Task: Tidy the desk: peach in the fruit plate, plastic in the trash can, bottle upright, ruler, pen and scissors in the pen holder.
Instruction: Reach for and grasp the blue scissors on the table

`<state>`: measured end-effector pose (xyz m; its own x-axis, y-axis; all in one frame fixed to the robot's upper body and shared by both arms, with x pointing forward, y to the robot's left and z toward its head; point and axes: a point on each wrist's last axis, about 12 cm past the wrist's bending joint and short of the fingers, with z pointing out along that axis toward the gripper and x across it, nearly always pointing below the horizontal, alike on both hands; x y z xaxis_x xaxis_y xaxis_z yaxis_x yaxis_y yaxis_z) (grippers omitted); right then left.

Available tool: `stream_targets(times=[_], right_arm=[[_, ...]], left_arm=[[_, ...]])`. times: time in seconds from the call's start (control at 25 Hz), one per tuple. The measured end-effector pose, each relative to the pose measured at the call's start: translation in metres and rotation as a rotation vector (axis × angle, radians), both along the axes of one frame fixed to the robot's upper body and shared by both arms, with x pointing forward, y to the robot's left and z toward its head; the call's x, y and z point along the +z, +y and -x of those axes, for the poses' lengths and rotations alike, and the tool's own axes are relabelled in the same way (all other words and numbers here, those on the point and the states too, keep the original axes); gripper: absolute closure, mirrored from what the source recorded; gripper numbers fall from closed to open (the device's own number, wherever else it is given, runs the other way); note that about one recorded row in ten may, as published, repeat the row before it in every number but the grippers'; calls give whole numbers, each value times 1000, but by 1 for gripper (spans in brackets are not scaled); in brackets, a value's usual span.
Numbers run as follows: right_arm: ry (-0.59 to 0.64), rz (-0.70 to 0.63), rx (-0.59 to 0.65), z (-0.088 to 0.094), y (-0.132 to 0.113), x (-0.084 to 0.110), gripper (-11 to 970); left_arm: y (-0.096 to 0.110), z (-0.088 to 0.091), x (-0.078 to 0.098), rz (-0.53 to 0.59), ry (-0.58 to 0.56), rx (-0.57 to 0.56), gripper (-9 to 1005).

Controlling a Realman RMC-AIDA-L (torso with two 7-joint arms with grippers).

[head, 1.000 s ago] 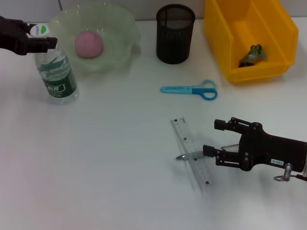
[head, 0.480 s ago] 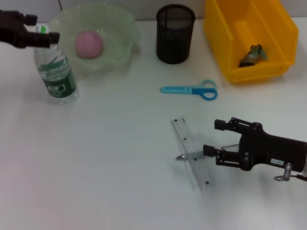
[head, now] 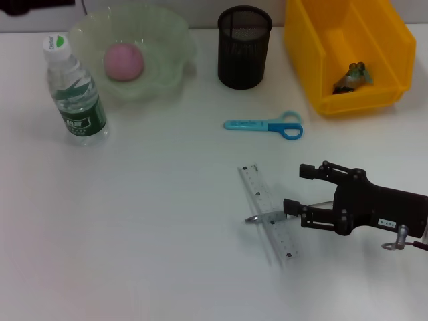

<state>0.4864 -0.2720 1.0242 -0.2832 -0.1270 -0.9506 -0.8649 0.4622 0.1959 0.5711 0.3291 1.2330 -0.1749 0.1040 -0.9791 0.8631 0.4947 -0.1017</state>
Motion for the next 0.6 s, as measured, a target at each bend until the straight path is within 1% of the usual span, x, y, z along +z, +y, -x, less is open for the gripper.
stream_targets(times=[0.04,0.08,0.12,0.16,0.2,0.24,0.28,0.32,0.4,0.48,0.52,0.56,0.6], right_arm=[[0,-2,-1,-1,0,0,179],[1,-4,-3,-1,0,1,180],[0,-6,-5,-2,0,1,181],[-2,-9,-11,-3,0,2,181],[-5,-11,-17,-4,-1,3,182],[-8,-13,-23,-4,-2,3,183],[-10,-14,-28,-5,-2,4,183],[-13,-17,-35,-6,-3,4,184],[-16,-20,-40,-7,-3,5,186],[-18,-24,-48,-8,-4,6,187],[-20,-26,-54,-8,-5,6,188],[-21,-29,-61,-9,-6,7,188],[-22,-32,-68,-9,-6,7,189]], left_arm=[[-3,5,-4,26,-2,-37,161],[-3,5,-4,26,-2,-37,162],[-11,14,-13,73,-3,-112,162],[-12,15,-15,80,-2,-123,162],[-16,18,-21,98,1,-155,162],[-16,18,-21,98,1,-155,162],[-20,22,-30,122,4,-187,162],[-27,26,-44,156,12,-224,162],[-33,30,-58,177,20,-252,163],[-33,30,-58,177,20,-252,163],[-41,34,-76,189,28,-287,163],[-46,38,-88,184,26,-297,163],[-48,40,-94,182,26,-299,164]])
